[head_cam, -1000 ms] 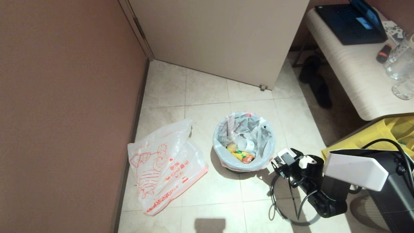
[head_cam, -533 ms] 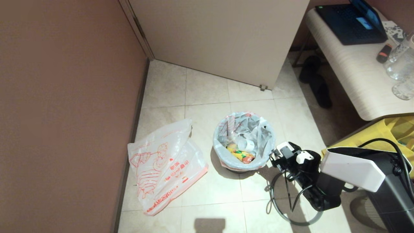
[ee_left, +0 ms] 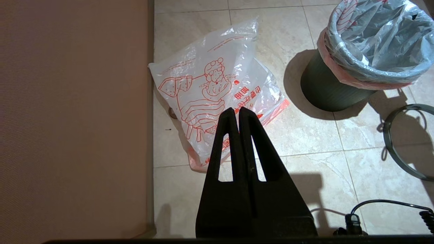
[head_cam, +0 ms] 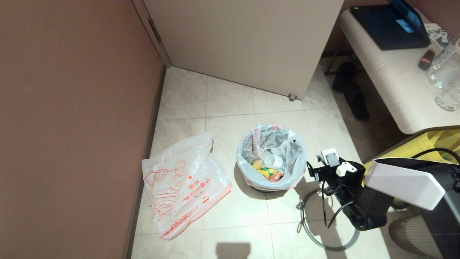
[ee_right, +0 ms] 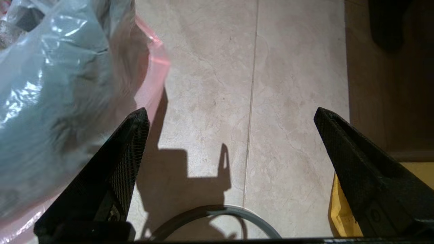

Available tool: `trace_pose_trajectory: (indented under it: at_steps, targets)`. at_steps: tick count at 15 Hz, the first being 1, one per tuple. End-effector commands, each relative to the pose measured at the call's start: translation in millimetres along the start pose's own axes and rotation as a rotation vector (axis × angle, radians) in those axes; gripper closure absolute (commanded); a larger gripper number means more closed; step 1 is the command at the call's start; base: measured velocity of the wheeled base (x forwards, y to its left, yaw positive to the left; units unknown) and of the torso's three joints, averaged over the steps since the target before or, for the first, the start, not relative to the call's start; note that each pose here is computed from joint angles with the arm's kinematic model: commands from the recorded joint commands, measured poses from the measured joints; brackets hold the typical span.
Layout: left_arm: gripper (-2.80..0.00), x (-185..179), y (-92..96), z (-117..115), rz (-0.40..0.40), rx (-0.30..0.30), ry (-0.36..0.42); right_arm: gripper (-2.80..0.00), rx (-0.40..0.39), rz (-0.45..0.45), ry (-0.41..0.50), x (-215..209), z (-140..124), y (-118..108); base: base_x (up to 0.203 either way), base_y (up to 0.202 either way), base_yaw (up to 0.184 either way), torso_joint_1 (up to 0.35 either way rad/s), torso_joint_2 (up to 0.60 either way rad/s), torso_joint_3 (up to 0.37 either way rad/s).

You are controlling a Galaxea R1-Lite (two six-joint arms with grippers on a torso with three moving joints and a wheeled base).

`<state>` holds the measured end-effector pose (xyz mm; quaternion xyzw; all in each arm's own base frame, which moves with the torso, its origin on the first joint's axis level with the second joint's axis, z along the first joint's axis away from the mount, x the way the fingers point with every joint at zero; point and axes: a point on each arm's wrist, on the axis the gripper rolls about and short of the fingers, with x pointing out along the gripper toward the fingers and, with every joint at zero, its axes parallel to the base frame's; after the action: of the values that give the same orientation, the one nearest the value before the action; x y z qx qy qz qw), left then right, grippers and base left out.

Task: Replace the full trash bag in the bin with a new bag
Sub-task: Place the trash bag on the floor

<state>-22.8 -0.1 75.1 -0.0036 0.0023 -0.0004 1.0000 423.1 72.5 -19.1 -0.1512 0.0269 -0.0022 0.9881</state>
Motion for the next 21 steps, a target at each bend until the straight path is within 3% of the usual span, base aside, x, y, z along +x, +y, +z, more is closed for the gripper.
trace_pose_trajectory:
  at_steps: [1,7,10,13,15,17,21]
  targets:
    - [0.00,0,0.0,0,0.001,0.000,0.001,-2.80,0.016,-0.011,-0.026,-8,7,-3,0.000,0.000,0.000,0.000,0.00,0.000]
    - [0.00,0,0.0,0,0.001,0.000,0.001,-2.80,-0.043,0.079,0.123,-27,-38,10,0.000,0.000,0.000,0.000,0.00,0.000]
    - [0.00,0,0.0,0,0.001,0.000,0.001,-2.80,-0.065,0.121,0.138,-30,-46,23,0.000,0.000,0.000,0.000,0.00,0.000]
    - [0.00,0,0.0,0,0.001,0.000,0.001,-2.80,-0.070,0.169,0.099,-29,-41,47,0.000,0.000,0.000,0.000,0.00,0.000]
    - [0.00,0,0.0,0,-0.001,0.000,0.001,-2.80,-0.064,0.151,0.038,-14,-36,54,0.000,0.000,0.000,0.000,0.00,0.000]
    - [0.00,0,0.0,0,0.000,0.000,0.001,-2.80,-0.054,0.085,-0.032,4,-24,51,0.000,0.000,0.000,0.000,0.00,0.000]
    - [0.00,0,0.0,0,0.001,0.000,0.001,-2.80,-0.038,0.023,-0.076,11,-5,35,0.000,0.000,0.000,0.000,0.00,0.000]
